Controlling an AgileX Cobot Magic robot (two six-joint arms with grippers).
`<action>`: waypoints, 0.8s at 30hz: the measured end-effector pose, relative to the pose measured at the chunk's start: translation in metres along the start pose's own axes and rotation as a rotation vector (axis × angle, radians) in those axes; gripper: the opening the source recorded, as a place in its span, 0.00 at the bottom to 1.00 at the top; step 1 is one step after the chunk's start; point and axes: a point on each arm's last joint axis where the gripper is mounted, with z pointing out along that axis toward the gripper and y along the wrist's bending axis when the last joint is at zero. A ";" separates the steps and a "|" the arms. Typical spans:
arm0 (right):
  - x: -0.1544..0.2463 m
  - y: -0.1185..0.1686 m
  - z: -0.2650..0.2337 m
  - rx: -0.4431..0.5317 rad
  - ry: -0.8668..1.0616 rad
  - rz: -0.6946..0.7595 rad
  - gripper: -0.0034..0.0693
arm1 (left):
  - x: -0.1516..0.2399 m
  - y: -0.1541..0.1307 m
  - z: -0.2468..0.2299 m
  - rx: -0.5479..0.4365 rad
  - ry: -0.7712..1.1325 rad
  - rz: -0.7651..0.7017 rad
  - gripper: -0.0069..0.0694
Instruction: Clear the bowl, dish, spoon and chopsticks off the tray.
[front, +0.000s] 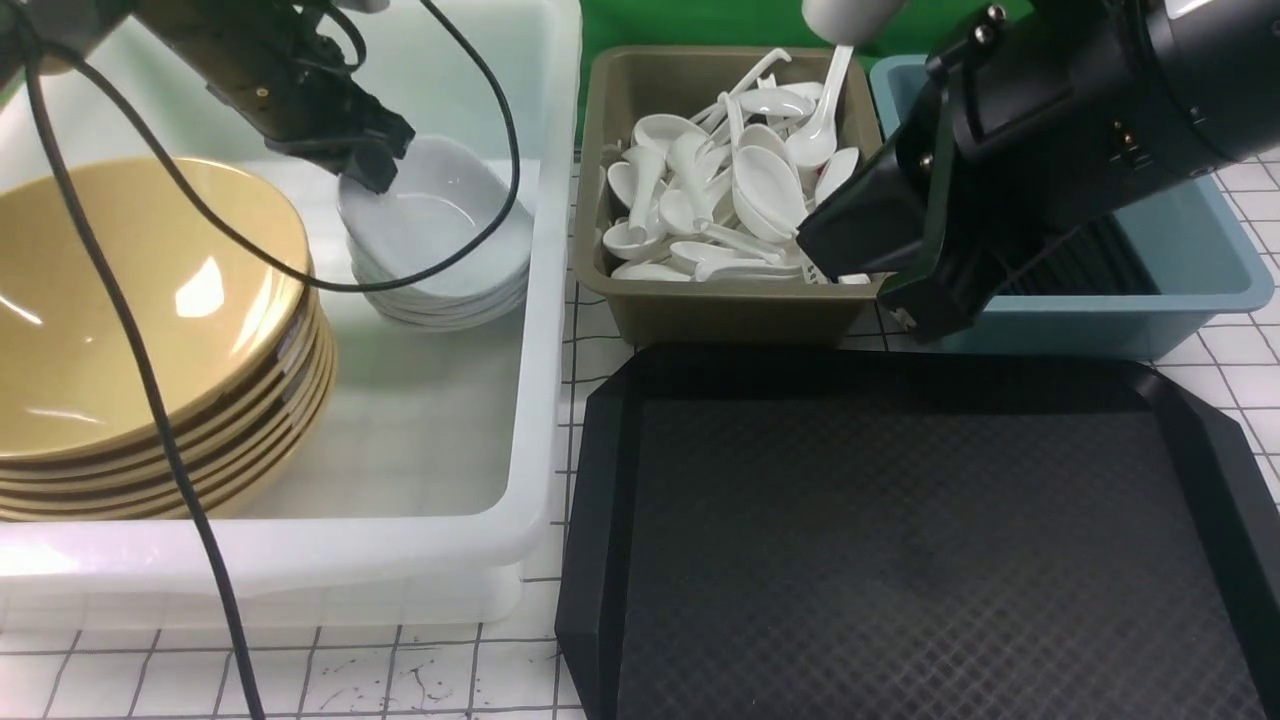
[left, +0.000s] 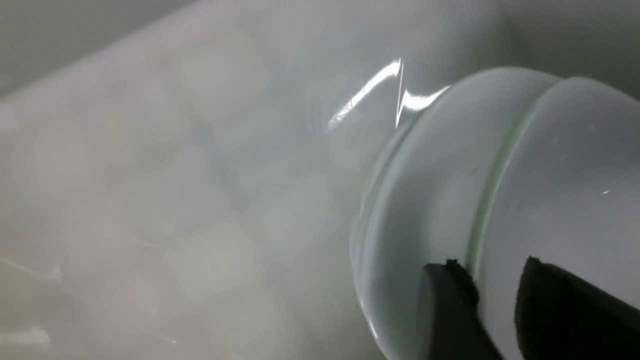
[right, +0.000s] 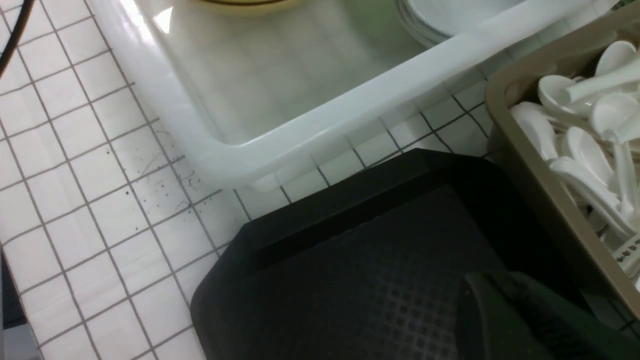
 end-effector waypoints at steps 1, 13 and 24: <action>0.000 0.000 0.000 0.000 0.000 0.000 0.14 | -0.001 0.001 0.000 -0.005 -0.006 0.001 0.39; 0.007 -0.015 -0.008 0.188 0.064 0.054 0.14 | -0.029 -0.002 -0.081 -0.085 -0.087 -0.103 0.68; 0.051 0.003 -0.047 0.278 -0.005 0.119 0.14 | 0.034 -0.054 -0.236 -0.209 -0.180 -0.104 0.09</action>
